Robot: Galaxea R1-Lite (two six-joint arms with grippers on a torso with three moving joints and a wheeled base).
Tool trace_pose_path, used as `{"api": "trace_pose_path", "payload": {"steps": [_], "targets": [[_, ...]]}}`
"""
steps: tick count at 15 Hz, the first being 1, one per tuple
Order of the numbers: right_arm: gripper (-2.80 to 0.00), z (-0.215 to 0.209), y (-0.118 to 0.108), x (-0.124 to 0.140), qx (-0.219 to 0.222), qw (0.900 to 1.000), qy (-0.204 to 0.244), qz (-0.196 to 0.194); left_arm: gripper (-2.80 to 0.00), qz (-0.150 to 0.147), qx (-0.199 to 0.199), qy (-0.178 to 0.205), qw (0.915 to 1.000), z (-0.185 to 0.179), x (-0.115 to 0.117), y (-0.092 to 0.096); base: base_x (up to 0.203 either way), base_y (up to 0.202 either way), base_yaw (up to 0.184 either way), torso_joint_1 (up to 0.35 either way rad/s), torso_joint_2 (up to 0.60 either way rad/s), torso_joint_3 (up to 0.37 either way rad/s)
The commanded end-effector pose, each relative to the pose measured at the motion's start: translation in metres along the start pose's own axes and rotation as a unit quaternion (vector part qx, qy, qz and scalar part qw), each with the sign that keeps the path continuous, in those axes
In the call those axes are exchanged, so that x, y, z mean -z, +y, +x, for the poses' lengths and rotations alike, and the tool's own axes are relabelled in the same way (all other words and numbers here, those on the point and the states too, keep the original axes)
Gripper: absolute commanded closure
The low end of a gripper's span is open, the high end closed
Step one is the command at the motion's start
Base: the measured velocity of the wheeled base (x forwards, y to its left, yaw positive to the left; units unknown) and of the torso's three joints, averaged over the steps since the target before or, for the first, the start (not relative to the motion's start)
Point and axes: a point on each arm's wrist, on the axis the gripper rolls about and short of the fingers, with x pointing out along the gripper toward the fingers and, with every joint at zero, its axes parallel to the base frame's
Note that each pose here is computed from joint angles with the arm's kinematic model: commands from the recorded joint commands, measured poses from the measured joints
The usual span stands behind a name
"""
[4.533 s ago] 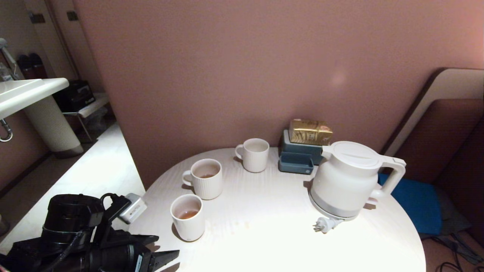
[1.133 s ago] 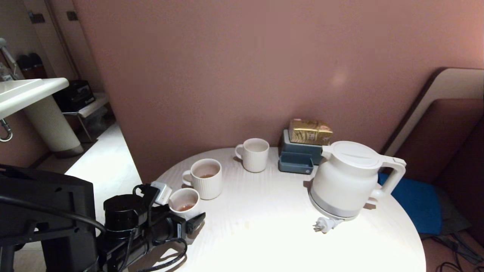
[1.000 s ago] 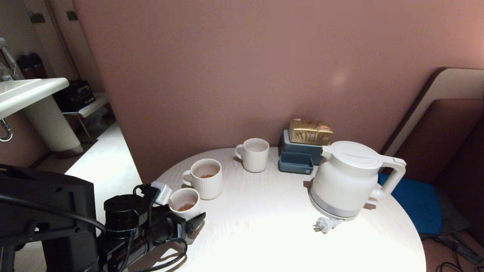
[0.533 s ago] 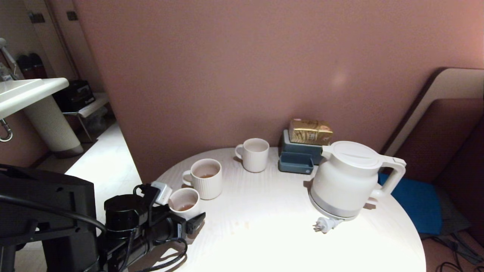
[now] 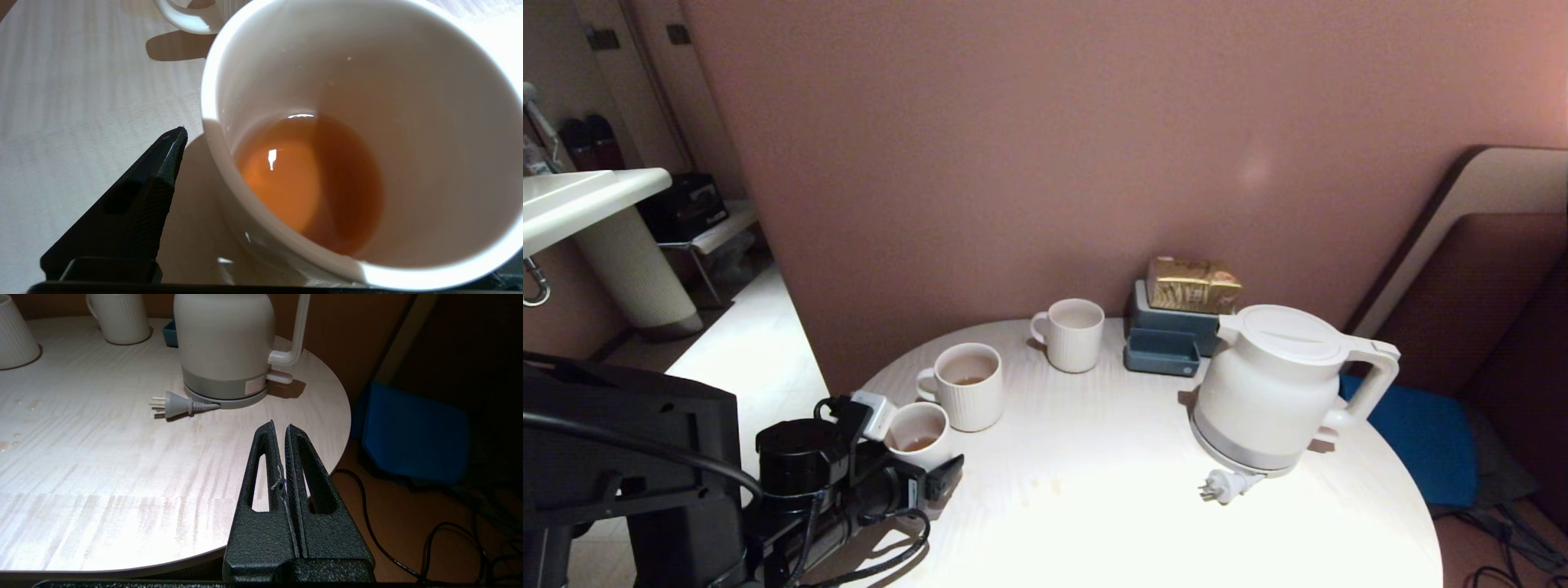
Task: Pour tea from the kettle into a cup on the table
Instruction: Pick up the cup
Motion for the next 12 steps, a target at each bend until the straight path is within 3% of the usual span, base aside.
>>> {"api": "trace_pose_path", "payload": {"steps": [1, 6, 12], "targets": [[0.0, 0.0001, 0.0, -0.0001, 0.0, 1.0, 0.0, 0.0, -2.8, 0.001, 0.003, -0.028, 0.9996, -0.0002, -0.0067, -0.0006, 0.0, 0.0, 0.0, 0.0, 0.0, 0.0], [0.0, 0.0001, 0.0, 0.0001, 0.0, 1.0, 0.001, 0.0, -2.8, 0.001, 0.006, -0.047, 0.9989, -0.0052, -0.0167, -0.0026, 0.0, 0.0, 0.0, 0.0, 0.0, 0.0], [0.0, 0.0001, 0.0, 0.0, 0.0, 1.0, 0.001, 0.0, -2.8, -0.002, -0.003, -0.04, 0.9992, 0.0009, -0.0119, -0.0015, 0.0, 0.0, 0.0, 0.0, 0.0, 0.0]]}}
